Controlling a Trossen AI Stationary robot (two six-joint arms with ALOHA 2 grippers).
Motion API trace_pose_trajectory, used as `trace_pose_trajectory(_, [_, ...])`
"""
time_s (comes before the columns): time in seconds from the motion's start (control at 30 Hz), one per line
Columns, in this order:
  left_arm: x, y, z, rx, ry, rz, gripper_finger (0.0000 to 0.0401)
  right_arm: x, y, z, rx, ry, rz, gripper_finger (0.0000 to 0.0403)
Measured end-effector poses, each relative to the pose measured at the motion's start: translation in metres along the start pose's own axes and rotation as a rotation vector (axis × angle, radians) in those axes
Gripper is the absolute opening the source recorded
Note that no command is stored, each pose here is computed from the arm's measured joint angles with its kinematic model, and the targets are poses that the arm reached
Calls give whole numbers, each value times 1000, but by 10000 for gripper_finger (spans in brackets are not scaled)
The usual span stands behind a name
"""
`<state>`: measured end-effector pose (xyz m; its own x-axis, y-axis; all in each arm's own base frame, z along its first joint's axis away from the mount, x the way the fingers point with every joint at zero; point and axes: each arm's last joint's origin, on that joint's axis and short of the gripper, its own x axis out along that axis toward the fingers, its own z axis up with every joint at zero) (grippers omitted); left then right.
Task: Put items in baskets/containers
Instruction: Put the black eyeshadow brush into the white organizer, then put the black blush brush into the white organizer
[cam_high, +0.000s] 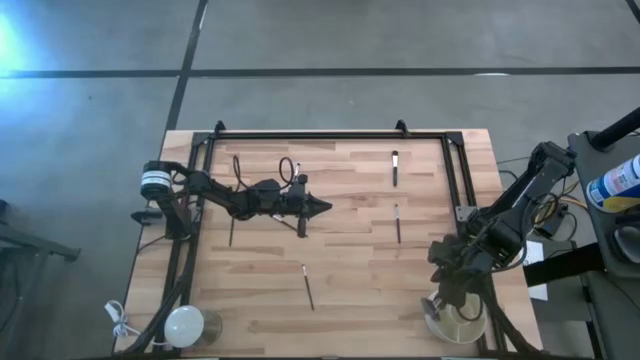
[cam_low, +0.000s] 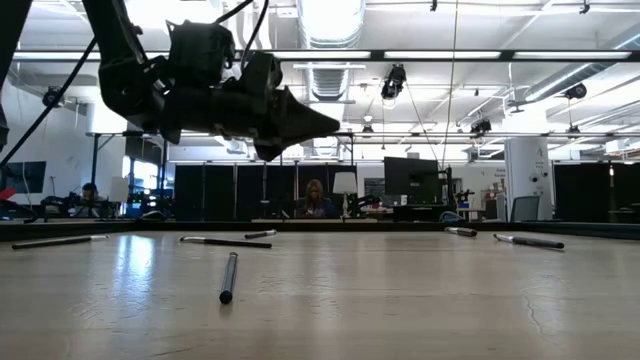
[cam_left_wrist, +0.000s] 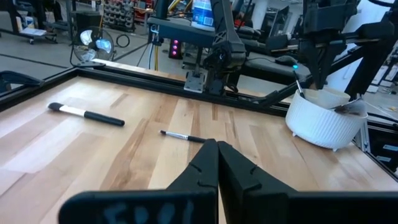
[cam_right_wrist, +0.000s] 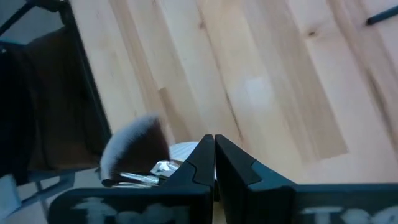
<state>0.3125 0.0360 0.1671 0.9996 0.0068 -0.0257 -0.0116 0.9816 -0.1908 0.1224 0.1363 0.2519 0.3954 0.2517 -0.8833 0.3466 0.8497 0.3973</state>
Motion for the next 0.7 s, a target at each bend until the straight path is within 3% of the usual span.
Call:
trace_pose_trajectory(0.33, [-1, 0, -1, 0, 4, 1, 0, -9, 6, 3, -9, -6, 33, 8])
trace_pose_trajectory(0.57, [-1, 0, -2, -2, 6, 2, 0, 3, -12, 2, -60, -106, -104, 8])
trace_pose_trajectory(0.7, [-2, 0, -1, -2, -9, -1, 0, 20, -34, 9, 12, -236, -151, 8])
